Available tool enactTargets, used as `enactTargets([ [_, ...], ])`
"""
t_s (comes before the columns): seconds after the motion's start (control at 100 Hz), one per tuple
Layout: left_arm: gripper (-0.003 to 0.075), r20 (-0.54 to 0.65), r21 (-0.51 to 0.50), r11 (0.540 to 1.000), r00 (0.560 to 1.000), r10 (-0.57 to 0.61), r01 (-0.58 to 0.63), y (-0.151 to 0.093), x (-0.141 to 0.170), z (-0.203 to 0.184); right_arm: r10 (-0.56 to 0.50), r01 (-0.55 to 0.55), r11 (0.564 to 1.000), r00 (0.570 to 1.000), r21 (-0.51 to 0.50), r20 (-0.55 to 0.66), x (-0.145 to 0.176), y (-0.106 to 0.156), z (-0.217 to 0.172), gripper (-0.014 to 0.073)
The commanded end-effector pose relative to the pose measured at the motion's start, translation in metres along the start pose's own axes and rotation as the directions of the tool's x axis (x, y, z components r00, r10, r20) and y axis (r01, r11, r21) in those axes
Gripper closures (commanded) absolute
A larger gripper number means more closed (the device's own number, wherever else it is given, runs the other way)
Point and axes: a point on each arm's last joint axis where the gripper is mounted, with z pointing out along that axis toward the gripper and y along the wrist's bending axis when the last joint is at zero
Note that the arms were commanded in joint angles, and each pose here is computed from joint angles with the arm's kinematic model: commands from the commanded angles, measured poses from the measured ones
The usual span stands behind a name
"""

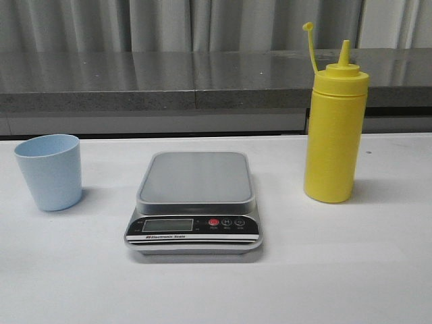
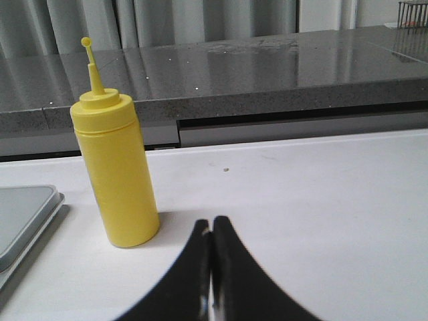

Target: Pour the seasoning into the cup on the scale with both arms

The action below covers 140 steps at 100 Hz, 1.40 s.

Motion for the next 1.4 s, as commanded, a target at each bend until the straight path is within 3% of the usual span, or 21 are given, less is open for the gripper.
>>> enactTargets([
  [0.0,0.0741,0.069,0.009,1.0,0.998,-0.008,0.007,0.0,0.004,0.0,-0.021,0.022,1.0,0.994,-0.009,0.111,-0.014,0.002,-0.003,0.0664],
  [0.2,0.0741,0.071,0.006,1.0,0.997,0.013,-0.014,0.0,0.004,0.0,-0.021,0.022,1.0,0.994,-0.009,0.111,-0.014,0.002,-0.003,0.0664],
  [0.5,0.0741,0.168,0.018,1.0,0.986,0.016,-0.02,-0.001,-0.005,-0.001,-0.021,0.022,1.0,0.994,-0.009,0.111,-0.014,0.002,-0.003,0.0664],
  [0.71,0.0741,0.221,0.04,0.997,0.972,-0.08,0.073,-0.003,-0.029,-0.007,-0.021,0.022,1.0,0.994,-0.009,0.111,-0.014,0.002,-0.003,0.0664],
  [0.96,0.0741,0.049,0.026,0.995,0.994,-0.1,0.099,-0.006,-0.076,-0.001,-0.021,0.022,1.0,0.994,-0.009,0.111,-0.014,0.002,-0.003,0.0664],
  [1.24,0.0736,-0.184,-0.003,0.997,0.98,-0.08,0.08,-0.009,-0.123,0.049,-0.021,0.022,1.0,0.994,-0.009,0.111,-0.014,0.002,-0.003,0.0664],
  [1.31,0.0686,-0.226,0.001,0.999,0.973,-0.041,0.043,-0.01,-0.13,0.067,-0.021,0.022,1.0,0.994,-0.009,0.111,-0.014,0.002,-0.003,0.0664],
  [1.39,0.056,-0.274,-0.001,0.999,0.961,-0.033,0.034,-0.011,-0.135,0.089,-0.021,0.022,1.0,0.994,-0.009,0.111,-0.014,0.002,-0.003,0.0664],
])
